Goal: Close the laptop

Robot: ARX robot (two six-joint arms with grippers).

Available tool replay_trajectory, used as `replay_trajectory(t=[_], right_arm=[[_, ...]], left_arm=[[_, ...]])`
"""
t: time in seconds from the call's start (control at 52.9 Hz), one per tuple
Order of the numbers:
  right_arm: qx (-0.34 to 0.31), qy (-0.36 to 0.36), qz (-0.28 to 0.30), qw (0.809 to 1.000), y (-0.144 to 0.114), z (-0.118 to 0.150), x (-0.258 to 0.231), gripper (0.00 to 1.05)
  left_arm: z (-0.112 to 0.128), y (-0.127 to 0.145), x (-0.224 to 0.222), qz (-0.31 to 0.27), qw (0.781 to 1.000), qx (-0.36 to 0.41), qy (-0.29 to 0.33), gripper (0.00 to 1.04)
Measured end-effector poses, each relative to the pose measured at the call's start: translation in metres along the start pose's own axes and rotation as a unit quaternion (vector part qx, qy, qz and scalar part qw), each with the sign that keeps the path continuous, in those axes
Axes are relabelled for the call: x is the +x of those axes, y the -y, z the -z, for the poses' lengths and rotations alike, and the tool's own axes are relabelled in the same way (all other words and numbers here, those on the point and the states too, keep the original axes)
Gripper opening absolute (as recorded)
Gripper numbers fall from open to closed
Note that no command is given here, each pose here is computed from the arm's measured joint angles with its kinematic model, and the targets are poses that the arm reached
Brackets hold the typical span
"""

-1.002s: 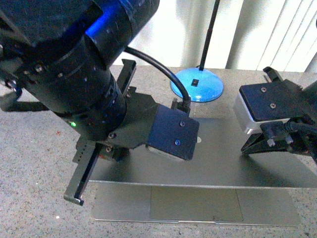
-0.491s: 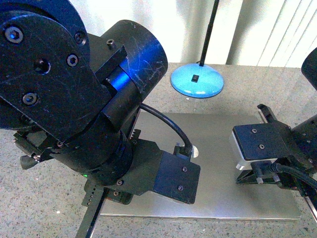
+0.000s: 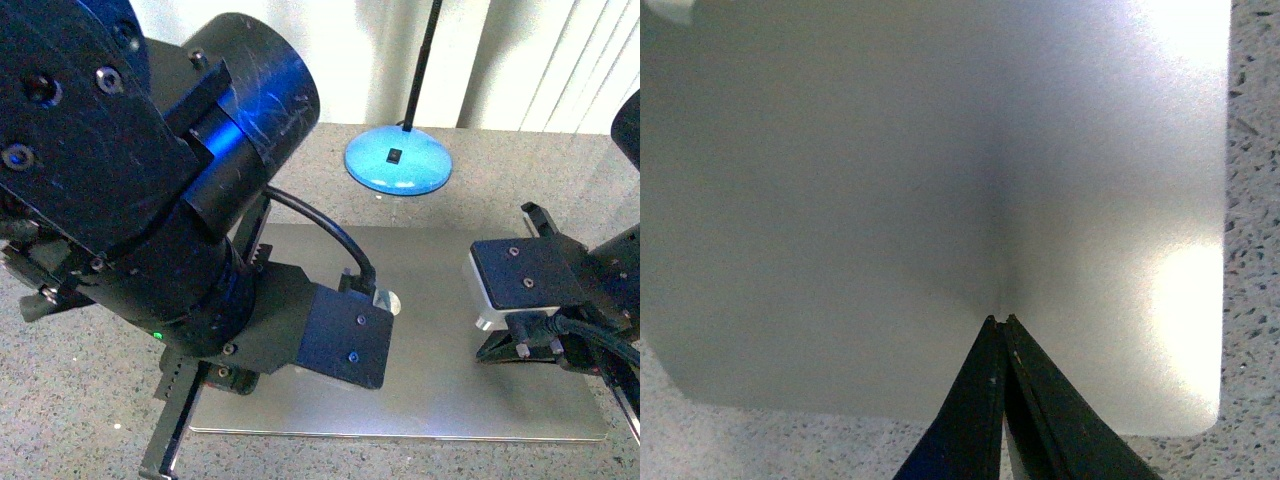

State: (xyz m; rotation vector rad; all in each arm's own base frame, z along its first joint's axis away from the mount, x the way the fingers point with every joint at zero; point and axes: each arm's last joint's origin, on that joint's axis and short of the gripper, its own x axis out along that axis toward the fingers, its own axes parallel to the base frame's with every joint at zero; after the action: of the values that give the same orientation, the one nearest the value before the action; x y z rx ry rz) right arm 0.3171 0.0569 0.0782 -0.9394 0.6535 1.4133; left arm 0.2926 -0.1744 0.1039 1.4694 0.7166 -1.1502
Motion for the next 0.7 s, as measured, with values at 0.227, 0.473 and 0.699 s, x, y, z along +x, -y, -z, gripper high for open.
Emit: replay_trajectory(t=[0.227,0.473,0.699], right_arm=[[-0.013,0.049,0.086,0.995,0.020,-0.019,-0.029,0.03],[-0.038,0.119,0.274,0.954,0.042,-0.054,-0.084,0.03],[0.011,0.160,0.470,0.868,0.038,-0.080,-0.138,0.03]], left_arm=[[0.008,-0.026,-0.030,-0.096,0.993,-0.032,0.057,0.04],[0.030,-0.056,-0.090,-0.251,0.950,-0.115,0.149,0.04],[0.095,-0.051,-0.150,-0.373,0.864,-0.275,0.196,0.04]])
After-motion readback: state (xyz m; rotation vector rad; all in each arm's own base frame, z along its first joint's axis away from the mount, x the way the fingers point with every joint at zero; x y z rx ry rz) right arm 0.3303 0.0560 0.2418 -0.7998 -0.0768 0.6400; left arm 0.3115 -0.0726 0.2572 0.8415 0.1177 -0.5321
